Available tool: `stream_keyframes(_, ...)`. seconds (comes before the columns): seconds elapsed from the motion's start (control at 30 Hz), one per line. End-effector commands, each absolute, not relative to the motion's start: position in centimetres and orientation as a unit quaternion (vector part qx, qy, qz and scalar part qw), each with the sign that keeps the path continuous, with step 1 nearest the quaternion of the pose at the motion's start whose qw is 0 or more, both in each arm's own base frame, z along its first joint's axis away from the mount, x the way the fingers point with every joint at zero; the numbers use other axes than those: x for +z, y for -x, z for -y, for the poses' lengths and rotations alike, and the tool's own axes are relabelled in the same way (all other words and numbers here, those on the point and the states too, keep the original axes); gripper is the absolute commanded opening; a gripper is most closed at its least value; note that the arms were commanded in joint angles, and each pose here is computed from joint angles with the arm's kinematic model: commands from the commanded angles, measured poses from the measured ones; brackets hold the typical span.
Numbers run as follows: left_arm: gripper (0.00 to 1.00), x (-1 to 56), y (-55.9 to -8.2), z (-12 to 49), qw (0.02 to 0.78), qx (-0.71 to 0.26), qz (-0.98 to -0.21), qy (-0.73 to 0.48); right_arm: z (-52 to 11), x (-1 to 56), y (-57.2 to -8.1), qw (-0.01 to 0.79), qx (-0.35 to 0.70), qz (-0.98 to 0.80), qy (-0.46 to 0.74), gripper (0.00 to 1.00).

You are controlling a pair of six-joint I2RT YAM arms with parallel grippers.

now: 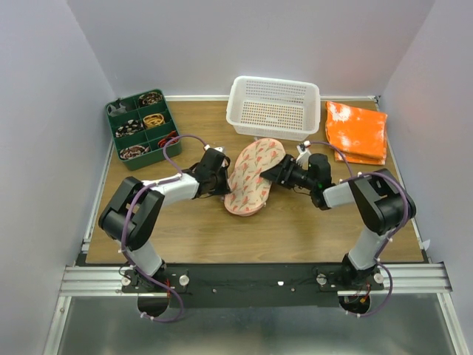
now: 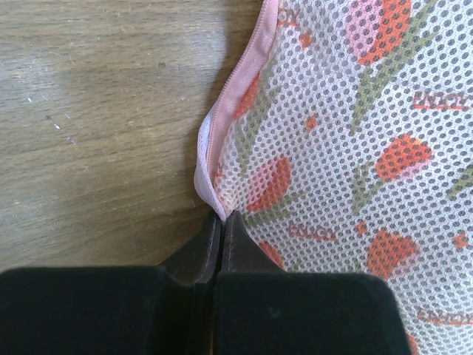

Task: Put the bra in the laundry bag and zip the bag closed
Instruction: Zip the zipper on the laundry bag.

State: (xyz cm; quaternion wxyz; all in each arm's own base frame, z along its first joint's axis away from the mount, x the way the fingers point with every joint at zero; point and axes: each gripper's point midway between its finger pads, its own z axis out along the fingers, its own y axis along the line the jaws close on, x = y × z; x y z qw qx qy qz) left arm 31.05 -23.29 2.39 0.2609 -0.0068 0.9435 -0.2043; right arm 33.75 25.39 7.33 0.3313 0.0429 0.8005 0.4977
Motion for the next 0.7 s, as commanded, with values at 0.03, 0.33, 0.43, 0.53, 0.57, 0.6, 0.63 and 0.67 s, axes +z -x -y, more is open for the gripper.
stream_keyframes(0.03, 0.00, -3.1, -26.1, 20.0, 0.152, -0.137, -0.979, -0.017, -26.1, 8.2, -35.0, 0.338, 0.528, -0.779, -0.006, 0.73)
stream_keyframes(0.33, 0.00, -3.1, -26.2, 20.3, 0.147, -0.143, -0.978, -0.026, -26.9, 9.3, -34.2, 0.322, 0.579, -0.749, 0.029, 0.58)
stream_keyframes(0.43, 0.00, -3.0, -26.3, 20.2, 0.147, -0.142, -0.979, -0.025, -27.1, 9.5, -33.3, 0.305, 0.595, -0.743, 0.040, 0.49)
stream_keyframes(0.53, 0.00, -2.5, -26.7, 20.4, 0.153, -0.141, -0.978, -0.027, -27.1, 9.2, -32.5, 0.291, 0.598, -0.746, 0.040, 0.46)
stream_keyframes(0.57, 0.00, -2.3, -26.9, 20.3, 0.156, -0.140, -0.977, -0.026, -27.0, 9.3, -32.4, 0.292, 0.598, -0.746, 0.040, 0.41)
stream_keyframes(0.6, 0.00, -1.9, -27.3, 20.5, 0.160, -0.142, -0.976, -0.027, -27.0, 9.2, -32.2, 0.292, 0.595, -0.748, 0.038, 0.39)
stream_keyframes(0.63, 0.00, -1.8, -27.3, 20.4, 0.159, -0.138, -0.977, -0.026, -26.8, 8.9, -31.9, 0.290, 0.591, -0.752, 0.033, 0.38)
stream_keyframes(0.67, 0.00, -1.5, -27.5, 20.4, 0.163, -0.138, -0.977, -0.026, -26.7, 8.9, -31.9, 0.290, 0.590, -0.753, 0.029, 0.36)
